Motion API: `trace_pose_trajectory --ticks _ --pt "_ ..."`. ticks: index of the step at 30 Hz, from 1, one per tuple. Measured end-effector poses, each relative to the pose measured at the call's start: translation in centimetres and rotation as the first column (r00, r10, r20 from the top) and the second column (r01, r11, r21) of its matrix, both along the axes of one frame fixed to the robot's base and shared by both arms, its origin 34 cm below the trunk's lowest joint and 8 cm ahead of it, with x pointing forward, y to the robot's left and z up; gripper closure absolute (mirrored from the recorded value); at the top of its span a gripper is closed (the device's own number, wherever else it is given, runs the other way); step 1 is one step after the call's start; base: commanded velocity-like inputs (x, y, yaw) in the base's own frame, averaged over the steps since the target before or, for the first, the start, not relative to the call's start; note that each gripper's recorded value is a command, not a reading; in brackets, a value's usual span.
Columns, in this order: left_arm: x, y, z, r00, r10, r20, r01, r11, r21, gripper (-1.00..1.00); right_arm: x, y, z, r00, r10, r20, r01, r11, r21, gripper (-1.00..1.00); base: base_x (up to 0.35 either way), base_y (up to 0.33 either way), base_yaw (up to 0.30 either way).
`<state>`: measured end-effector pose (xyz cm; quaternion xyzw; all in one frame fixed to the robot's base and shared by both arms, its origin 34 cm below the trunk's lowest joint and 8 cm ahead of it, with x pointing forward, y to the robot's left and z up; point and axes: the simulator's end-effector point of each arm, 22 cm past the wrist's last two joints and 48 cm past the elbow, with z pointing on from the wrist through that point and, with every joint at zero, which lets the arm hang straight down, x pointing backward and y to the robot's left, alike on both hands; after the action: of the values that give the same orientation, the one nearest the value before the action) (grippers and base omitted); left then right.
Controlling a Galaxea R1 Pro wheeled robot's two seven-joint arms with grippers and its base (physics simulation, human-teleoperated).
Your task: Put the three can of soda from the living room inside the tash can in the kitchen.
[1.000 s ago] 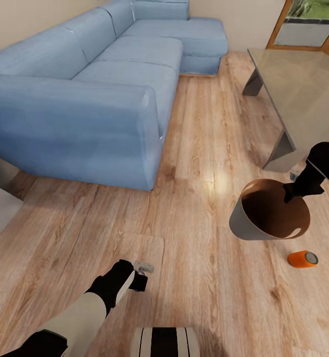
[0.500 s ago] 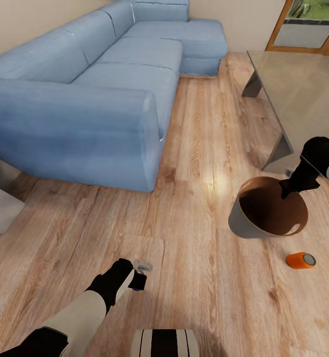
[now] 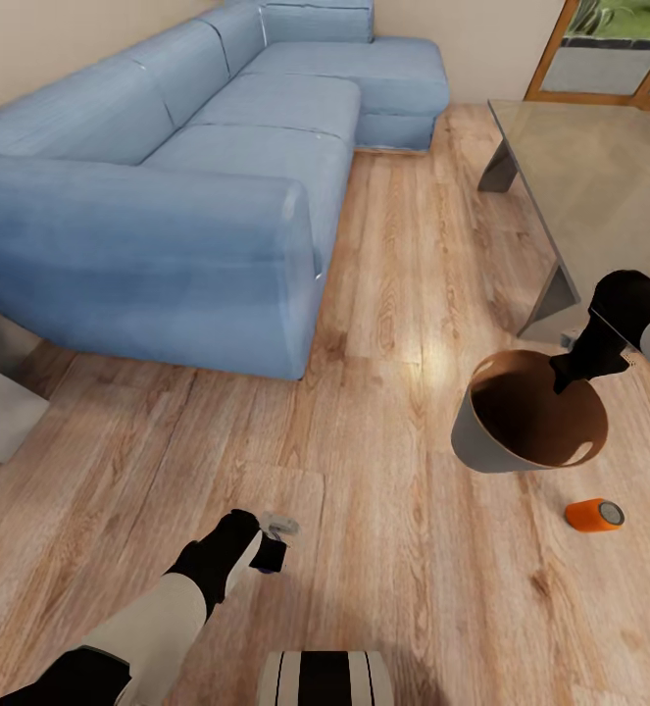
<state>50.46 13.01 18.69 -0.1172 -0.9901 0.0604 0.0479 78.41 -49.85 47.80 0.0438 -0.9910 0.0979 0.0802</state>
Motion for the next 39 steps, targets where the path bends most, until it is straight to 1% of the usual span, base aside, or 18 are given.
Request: trace_pose_trajectory --ticks 8,9,10,11,12,13,14,15,16,17,19,20,25,30,31,33,36,39 --pt "1.9 2.5 0.6 1.0 0.007 0.007 -0.007 1.0 0.009 1.0 0.2 3.2 -2.0 0.997 0.069 -0.014 -0.069 0.997 0.025 1.0 0.0 0.0 0.0" --pt "0.8 2.4 3.9 0.98 0.064 -0.187 -0.096 0.981 -0.166 1.0 0.4 4.4 -3.7 0.993 0.117 0.012 -0.118 0.992 0.036 1.0 0.0 0.0 0.0" --pt "4.6 8.7 5.6 0.989 0.094 -0.11 -0.108 0.986 -0.13 1.0 -1.9 5.8 -7.0 0.999 0.052 0.007 -0.052 0.994 0.097 1.0 0.0 0.0 0.0" --pt "10.3 12.5 8.5 0.997 0.051 0.063 -0.047 0.996 -0.075 1.0 -4.2 7.5 -8.5 0.998 0.032 -0.047 -0.023 0.984 0.177 1.0 0.0 0.0 0.0" --pt "12.8 10.5 10.6 0.99 0.049 0.13 -0.033 0.992 -0.122 1.0 -5.9 8.8 -9.4 0.997 -0.027 -0.078 0.045 0.969 0.242 1.0 0.0 0.0 0.0" --pt "12.4 8.5 10.9 0.991 0.07 0.112 -0.049 0.983 -0.176 1.0 -5.8 9.8 -9.7 0.997 -0.03 -0.067 0.047 0.962 0.269 1.0 0.0 0.0 0.0" --pt "12.5 9.2 10.9 0.992 0.053 0.117 -0.036 0.988 -0.147 1.0 -4.6 9.7 -8.8 0.999 -0.016 -0.04 0.026 0.964 0.265 1.0 0.0 0.0 0.0" --pt "12.5 9.3 11.2 0.992 0.056 0.115 -0.039 0.988 -0.149 1.0 -2.8 9.1 -7.4 1.0 0.019 -0.001 -0.018 0.97 0.241 1.0 0.0 0.0 0.0" --pt "12.5 9.3 11.4 0.992 0.057 0.114 -0.039 0.988 -0.15 1.0 -2.7 9.0 -7.2 0.999 0.033 0.001 -0.032 0.972 0.233 1.0 0.0 0.0 0.0" --pt "12.6 9.3 11.6 0.992 0.057 0.115 -0.039 0.988 -0.149 1.0 -3.4 8.9 -7.3 1.0 0.02 -0.022 -0.015 0.973 0.229 1.0 0.0 0.0 0.0" --pt "12.7 9.3 12.1 0.992 0.056 0.117 -0.039 0.988 -0.15 1.0 -3.2 8.4 -6.9 0.999 0.045 -0.02 -0.039 0.977 0.211 1.0 0.0 0.0 0.0" --pt "12.8 9.4 12.4 0.991 0.056 0.118 -0.038 0.988 -0.149 1.0 -3.2 8.4 -6.7 0.999 0.046 -0.023 -0.04 0.977 0.208 1.0 0.0 0.0 0.0" --pt "13.2 9.3 13.6 0.991 0.056 0.123 -0.037 0.988 -0.151 1.0 -3.2 9.1 -5.9 0.999 0.025 -0.021 -0.019 0.972 0.235 1.0 0.0 0.0 0.0" --pt "13.6 9.2 14.8 0.99 0.056 0.128 -0.036 0.987 -0.156 1.0 -3.9 8.6 -5.5 0.998 0.038 -0.04 -0.028 0.975 0.22 1.0 0.0 0.0 0.0" --pt "13.7 9.1 15.1 0.99 0.056 0.128 -0.035 0.986 -0.16 1.0 -4.0 8.5 -5.5 0.998 0.043 -0.041 -0.033 0.975 0.219 1.0 0.0 0.0 0.0" --pt "13.8 8.6 15.7 0.991 0.056 0.125 -0.033 0.983 -0.183 1.0 -4.5 8.5 -5.8 0.998 0.053 -0.039 -0.042 0.972 0.231 1.0 0.0 0.0 0.0" --pt "13.7 7.4 16.8 0.992 0.058 0.114 -0.029 0.971 -0.238 1.0 -5.7 8.9 -6.7 0.997 0.07 -0.035 -0.058 0.964 0.259 1.0 0.0 0.0 0.0" --pt "13.7 6.9 17.7 0.993 0.055 0.106 -0.025 0.964 -0.263 1.0 -6.9 8.9 -7.2 0.995 0.086 -0.046 -0.07 0.961 0.266 1.0 0.0 0.0 0.0"
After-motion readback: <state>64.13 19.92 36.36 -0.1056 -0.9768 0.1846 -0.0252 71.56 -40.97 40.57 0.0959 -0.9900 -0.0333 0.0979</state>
